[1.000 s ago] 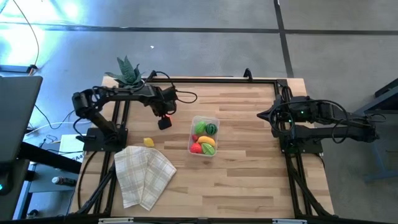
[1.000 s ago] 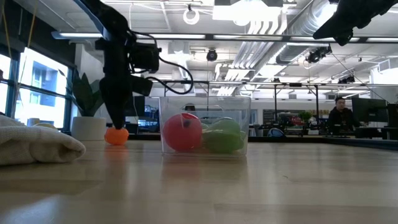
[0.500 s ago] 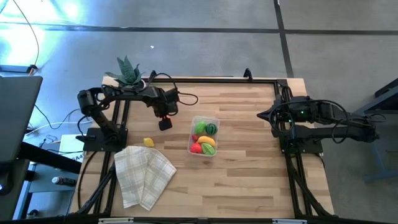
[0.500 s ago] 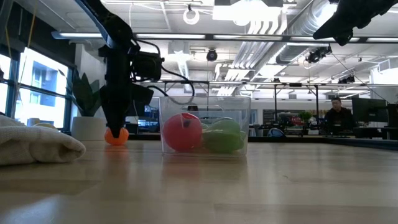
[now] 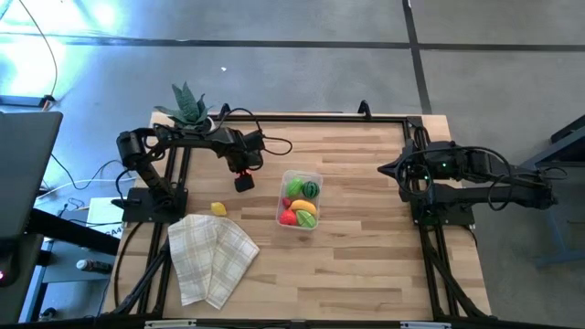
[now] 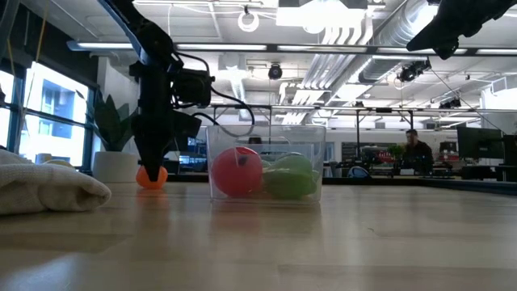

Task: Pick and placing Produce into tupperware
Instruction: Put the tangerine into the transparent bin

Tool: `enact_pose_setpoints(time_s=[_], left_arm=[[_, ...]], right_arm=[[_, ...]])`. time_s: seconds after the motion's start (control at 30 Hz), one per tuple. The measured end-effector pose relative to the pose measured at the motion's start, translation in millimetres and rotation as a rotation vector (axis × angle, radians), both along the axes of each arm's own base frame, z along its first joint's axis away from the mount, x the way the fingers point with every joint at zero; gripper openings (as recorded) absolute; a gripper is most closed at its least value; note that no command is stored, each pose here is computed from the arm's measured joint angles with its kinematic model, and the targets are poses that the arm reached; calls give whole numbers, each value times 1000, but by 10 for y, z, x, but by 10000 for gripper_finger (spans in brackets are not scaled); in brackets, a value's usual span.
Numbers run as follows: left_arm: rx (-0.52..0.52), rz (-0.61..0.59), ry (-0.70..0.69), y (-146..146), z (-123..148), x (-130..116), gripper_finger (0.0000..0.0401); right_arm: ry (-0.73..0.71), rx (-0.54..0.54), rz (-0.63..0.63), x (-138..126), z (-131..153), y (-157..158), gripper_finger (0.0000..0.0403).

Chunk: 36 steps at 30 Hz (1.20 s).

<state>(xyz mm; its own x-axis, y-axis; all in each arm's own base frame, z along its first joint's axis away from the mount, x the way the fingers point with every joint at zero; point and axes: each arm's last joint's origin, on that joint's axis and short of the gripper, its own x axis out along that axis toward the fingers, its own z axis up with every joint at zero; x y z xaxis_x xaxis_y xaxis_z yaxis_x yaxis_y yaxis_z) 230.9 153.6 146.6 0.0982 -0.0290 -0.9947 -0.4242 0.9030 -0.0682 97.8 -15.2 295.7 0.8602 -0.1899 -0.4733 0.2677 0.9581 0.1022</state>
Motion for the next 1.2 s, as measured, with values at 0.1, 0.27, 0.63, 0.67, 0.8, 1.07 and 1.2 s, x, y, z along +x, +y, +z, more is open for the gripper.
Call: enact_pose_setpoints(time_s=[0.1,0.27,0.63,0.67,0.8,1.07,1.2], left_arm=[[3,1,3,1,0,-1,273],[5,1,7,0,0,-3,273],[3,25,7,0,1,-4,229],[3,25,8,0,1,-4,228],[-4,24,19,-7,0,-15,241],[0,24,32,-10,-1,-23,232],[2,24,29,-8,-1,-20,229]], right_arm=[[0,0,0,0,-1,0,0],[0,0,0,0,0,0,0],[0,0,0,0,0,0,0],[0,0,0,0,0,0,0],[0,0,0,0,0,0,0],[0,0,0,0,0,0,0],[0,0,0,0,0,0,0]])
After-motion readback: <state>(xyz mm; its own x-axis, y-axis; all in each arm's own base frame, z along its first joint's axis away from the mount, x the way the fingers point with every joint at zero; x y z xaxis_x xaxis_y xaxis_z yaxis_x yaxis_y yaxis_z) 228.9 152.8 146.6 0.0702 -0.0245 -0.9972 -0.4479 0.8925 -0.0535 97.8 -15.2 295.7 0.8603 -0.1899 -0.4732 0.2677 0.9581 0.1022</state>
